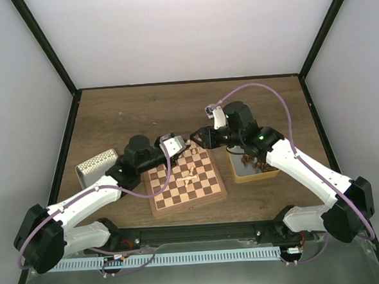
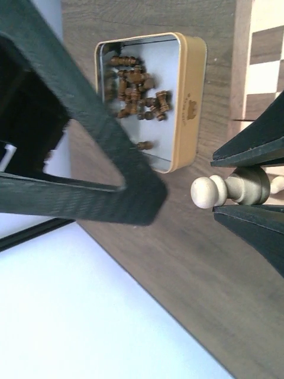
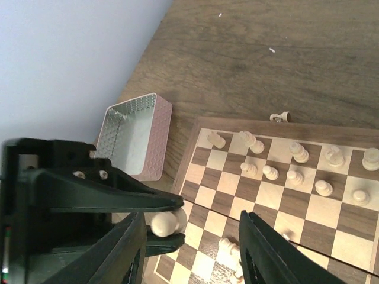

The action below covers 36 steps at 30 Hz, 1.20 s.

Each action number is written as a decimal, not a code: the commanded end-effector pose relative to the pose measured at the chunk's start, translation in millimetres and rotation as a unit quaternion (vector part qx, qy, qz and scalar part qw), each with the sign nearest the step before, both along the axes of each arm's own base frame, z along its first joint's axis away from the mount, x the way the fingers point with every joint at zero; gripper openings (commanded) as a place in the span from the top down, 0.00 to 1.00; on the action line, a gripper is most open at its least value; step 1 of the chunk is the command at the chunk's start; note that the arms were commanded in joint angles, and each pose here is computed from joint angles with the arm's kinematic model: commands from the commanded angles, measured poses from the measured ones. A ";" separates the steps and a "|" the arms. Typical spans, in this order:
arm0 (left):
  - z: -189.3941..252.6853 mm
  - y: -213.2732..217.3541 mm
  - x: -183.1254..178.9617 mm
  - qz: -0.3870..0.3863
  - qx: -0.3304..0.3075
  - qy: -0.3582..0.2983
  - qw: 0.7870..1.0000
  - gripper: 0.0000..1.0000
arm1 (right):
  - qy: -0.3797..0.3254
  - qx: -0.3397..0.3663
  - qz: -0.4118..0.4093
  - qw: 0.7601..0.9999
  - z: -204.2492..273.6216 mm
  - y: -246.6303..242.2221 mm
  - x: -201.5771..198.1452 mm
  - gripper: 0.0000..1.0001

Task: Set up the chess pieces on the board
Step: Place the chess piece on the chessboard.

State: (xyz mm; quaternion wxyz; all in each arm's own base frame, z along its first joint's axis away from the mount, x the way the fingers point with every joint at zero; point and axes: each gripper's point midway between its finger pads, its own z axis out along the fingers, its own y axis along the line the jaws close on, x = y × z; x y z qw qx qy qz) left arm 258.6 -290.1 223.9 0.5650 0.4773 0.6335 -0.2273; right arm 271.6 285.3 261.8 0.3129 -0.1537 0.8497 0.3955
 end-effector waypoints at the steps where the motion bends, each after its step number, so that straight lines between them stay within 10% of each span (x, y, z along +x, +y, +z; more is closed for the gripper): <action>1: 27.3 -11.6 -6.1 -0.046 -0.019 -0.087 0.995 0.92 | -0.003 -0.002 0.026 1.000 -0.2 -0.8 -8.5 0.55; 20: 24.8 -12.5 -9.2 -0.055 -0.011 -0.090 0.994 0.91 | 0.026 0.003 0.067 0.997 -20.4 20.4 -3.9 0.88; 26: 42.4 3.2 7.5 0.041 -0.048 -0.002 0.998 0.46 | 0.006 -0.024 0.028 0.999 -23.9 15.8 14.4 0.96; 36: 108.8 136.3 7.2 0.349 -0.200 0.051 0.914 0.28 | -0.049 -0.119 -0.032 0.991 -48.5 43.6 38.0 0.98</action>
